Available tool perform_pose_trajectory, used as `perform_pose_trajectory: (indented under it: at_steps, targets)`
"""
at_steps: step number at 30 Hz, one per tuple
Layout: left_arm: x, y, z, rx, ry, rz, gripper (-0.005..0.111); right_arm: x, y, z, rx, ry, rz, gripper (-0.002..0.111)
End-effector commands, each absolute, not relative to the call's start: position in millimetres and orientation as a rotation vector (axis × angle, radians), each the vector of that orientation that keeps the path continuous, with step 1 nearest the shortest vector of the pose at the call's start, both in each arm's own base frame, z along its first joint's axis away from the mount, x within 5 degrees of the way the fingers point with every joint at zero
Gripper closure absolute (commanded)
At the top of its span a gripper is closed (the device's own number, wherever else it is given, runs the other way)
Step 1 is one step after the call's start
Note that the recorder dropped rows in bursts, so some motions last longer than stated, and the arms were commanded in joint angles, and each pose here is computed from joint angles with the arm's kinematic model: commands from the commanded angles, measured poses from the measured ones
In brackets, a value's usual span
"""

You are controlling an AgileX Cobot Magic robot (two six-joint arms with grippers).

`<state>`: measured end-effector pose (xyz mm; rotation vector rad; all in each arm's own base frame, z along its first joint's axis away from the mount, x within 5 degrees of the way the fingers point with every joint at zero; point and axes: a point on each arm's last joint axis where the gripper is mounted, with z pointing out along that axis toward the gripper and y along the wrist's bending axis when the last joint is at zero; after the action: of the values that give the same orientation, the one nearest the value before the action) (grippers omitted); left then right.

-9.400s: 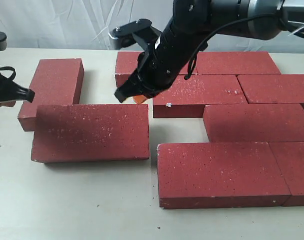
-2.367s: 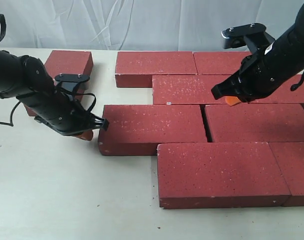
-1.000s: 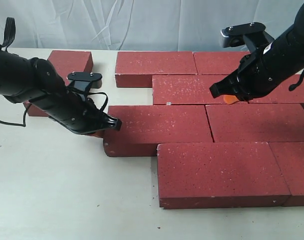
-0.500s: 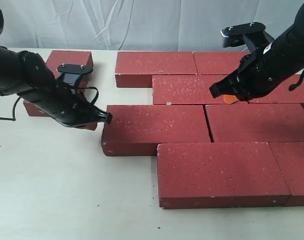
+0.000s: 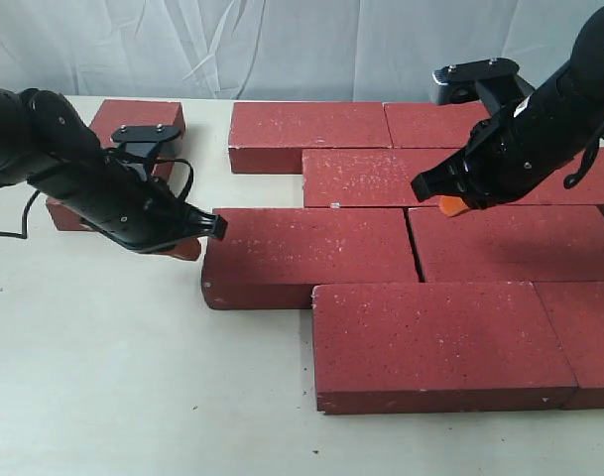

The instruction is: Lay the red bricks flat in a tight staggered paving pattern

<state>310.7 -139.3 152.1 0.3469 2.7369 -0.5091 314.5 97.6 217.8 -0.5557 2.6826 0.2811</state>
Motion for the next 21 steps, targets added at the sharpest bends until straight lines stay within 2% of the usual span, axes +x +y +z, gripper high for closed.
perform_pose_trajectory:
  at_steps: [1,6,21]
  targets:
    - [310.1,-145.3,155.9,0.358,2.714,-0.547,0.106,314.6,97.8,217.6,-0.556,2.676,0.281,0.109]
    - [307.0,-154.8,156.4,0.386,2.698,-0.55,0.106,314.5,98.0,217.7,-0.557,2.675,0.284,0.109]
    - [308.6,-152.2,156.5,0.43,2.679,-0.503,0.106,312.1,96.8,211.7,-0.549,2.677,0.277,0.109]
